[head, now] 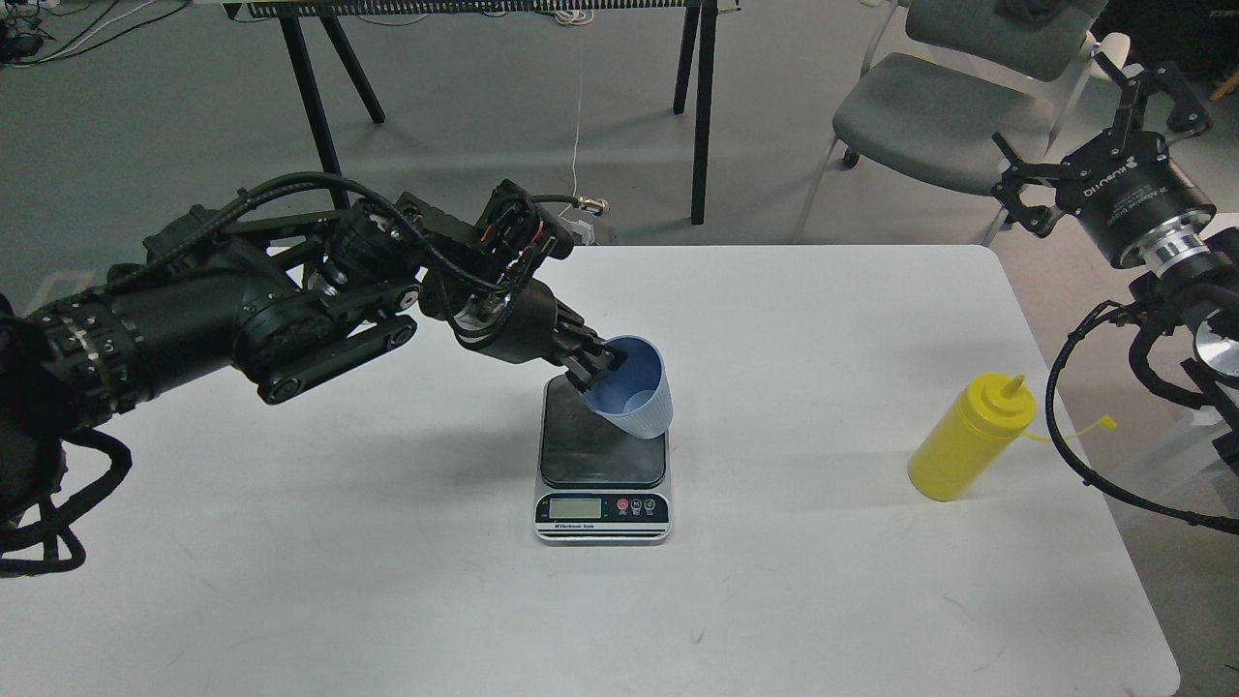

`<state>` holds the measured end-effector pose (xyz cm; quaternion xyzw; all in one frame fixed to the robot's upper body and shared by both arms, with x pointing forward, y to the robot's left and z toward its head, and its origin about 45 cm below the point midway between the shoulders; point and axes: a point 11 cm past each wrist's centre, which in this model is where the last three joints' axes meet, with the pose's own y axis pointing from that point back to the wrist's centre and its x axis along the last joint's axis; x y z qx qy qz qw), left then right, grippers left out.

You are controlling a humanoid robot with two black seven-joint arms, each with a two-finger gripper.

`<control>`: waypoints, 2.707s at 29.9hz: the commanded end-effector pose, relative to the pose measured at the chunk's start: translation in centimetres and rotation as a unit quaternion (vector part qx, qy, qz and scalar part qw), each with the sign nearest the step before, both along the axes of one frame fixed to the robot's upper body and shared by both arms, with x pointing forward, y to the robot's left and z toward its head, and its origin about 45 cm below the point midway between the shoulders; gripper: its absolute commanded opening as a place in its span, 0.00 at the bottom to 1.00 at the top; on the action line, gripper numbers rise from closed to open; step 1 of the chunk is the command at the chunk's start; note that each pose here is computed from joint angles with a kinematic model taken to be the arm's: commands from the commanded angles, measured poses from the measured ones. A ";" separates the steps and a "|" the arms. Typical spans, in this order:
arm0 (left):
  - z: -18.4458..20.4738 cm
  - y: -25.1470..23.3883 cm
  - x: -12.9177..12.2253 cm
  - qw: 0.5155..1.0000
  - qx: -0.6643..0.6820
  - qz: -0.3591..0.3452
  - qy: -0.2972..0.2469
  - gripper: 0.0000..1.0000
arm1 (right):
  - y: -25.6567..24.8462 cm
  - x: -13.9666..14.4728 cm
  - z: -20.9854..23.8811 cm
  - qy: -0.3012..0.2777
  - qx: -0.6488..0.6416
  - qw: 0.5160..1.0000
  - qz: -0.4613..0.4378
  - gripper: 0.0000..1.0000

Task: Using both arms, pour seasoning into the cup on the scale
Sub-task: 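Lift the blue cup with the left gripper and carry it over the scale, then lower the cup onto the scale and open the left gripper, then withdraw the left arm away from the cup to rest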

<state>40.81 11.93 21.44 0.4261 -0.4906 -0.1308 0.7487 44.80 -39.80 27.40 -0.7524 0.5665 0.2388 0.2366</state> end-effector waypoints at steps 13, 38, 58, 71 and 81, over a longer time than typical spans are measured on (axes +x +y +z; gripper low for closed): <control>-0.8 -0.3 0.5 1.000 0.005 0.011 0.003 0.08 | 0.0 0.0 0.0 0.000 0.000 1.000 0.000 1.00; 0.9 -0.9 1.1 0.999 -0.024 0.023 0.003 0.37 | -0.1 -0.2 -0.4 0.004 0.000 1.000 -0.001 1.00; 19.4 10.1 12.7 0.828 -0.440 0.346 0.011 0.82 | -0.9 -0.4 0.0 0.001 -0.004 1.000 -0.008 1.00; 14.2 25.2 12.1 0.465 -0.727 0.499 0.081 0.83 | -4.5 -1.3 1.7 -0.012 0.030 0.998 -0.047 1.00; 12.5 27.6 11.1 0.420 -0.745 0.512 0.082 0.87 | -10.4 -6.7 -0.9 0.030 0.113 0.987 -0.113 1.00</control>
